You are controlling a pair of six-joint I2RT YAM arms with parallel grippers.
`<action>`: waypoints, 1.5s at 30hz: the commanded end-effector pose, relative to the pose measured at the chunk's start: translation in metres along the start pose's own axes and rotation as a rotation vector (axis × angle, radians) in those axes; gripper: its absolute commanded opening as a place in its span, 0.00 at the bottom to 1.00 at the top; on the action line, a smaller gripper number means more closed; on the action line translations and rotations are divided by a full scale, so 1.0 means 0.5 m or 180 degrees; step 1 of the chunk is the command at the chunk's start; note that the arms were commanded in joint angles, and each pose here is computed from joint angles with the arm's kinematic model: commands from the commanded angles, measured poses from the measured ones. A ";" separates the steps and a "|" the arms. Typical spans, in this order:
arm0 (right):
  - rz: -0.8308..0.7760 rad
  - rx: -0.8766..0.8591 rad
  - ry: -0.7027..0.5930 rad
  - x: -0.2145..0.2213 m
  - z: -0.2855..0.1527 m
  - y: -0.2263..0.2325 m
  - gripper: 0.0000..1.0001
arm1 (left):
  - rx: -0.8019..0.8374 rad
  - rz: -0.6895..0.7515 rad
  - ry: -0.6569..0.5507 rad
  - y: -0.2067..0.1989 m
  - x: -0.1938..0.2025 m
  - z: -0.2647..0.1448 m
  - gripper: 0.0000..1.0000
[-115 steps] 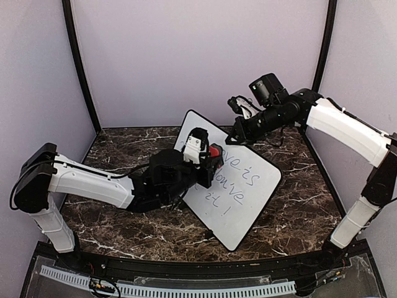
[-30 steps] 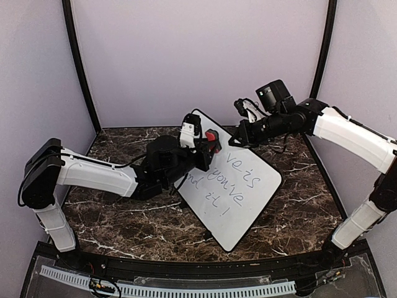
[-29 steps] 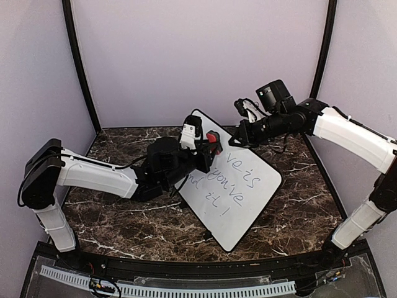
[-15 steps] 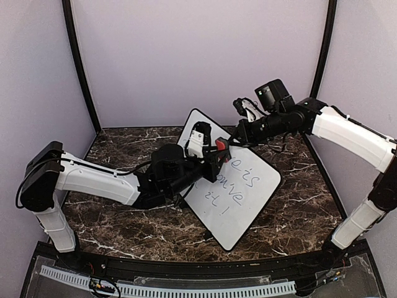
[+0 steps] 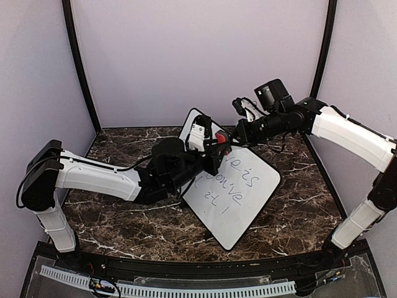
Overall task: Erase the whiteboard
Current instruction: Erase the whiteboard from the whiteboard stand.
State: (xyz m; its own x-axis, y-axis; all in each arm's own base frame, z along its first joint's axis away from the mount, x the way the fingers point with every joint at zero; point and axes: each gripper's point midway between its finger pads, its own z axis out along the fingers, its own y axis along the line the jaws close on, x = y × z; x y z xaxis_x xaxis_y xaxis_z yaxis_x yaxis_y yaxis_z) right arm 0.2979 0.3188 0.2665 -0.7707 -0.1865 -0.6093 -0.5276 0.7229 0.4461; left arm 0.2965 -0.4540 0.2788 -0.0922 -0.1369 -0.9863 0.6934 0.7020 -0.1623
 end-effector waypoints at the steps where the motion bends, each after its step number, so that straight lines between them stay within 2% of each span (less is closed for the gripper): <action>1: -0.0165 -0.0191 0.0079 0.013 0.011 0.036 0.00 | -0.0002 -0.0013 0.0234 0.015 0.066 -0.010 0.04; 9: -0.0168 -0.0188 0.0098 0.012 0.016 0.035 0.00 | 0.0122 -0.0040 0.0475 -0.003 0.150 -0.053 0.04; 26: -0.0132 -0.0170 0.0105 0.012 0.018 0.032 0.00 | 0.0243 0.0093 -0.0007 -0.046 0.014 -0.004 0.04; 30: -0.0143 -0.0156 0.0096 0.011 0.016 0.031 0.00 | 0.0319 0.0005 0.0066 -0.051 0.031 -0.014 0.04; 38: -0.0154 -0.0174 0.0098 0.010 0.018 0.034 0.00 | 0.0334 -0.0105 0.0366 -0.053 0.126 -0.051 0.04; 41: -0.0157 -0.0171 0.0101 0.010 0.018 0.033 0.00 | 0.0283 -0.0084 0.0377 -0.046 0.131 -0.053 0.04; 45: -0.0154 -0.0175 0.0103 0.011 0.019 0.033 0.00 | 0.0216 0.0007 0.0256 -0.045 0.099 -0.040 0.04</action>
State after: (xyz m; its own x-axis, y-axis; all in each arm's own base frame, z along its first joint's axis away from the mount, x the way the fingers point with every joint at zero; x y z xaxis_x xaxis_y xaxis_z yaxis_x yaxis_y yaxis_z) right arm 0.2994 0.3193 0.2656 -0.7686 -0.1888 -0.6112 -0.5302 0.7226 0.4436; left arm 0.2619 -0.4605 0.2487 -0.1352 -0.1509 -0.9793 0.7477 0.6329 -0.2008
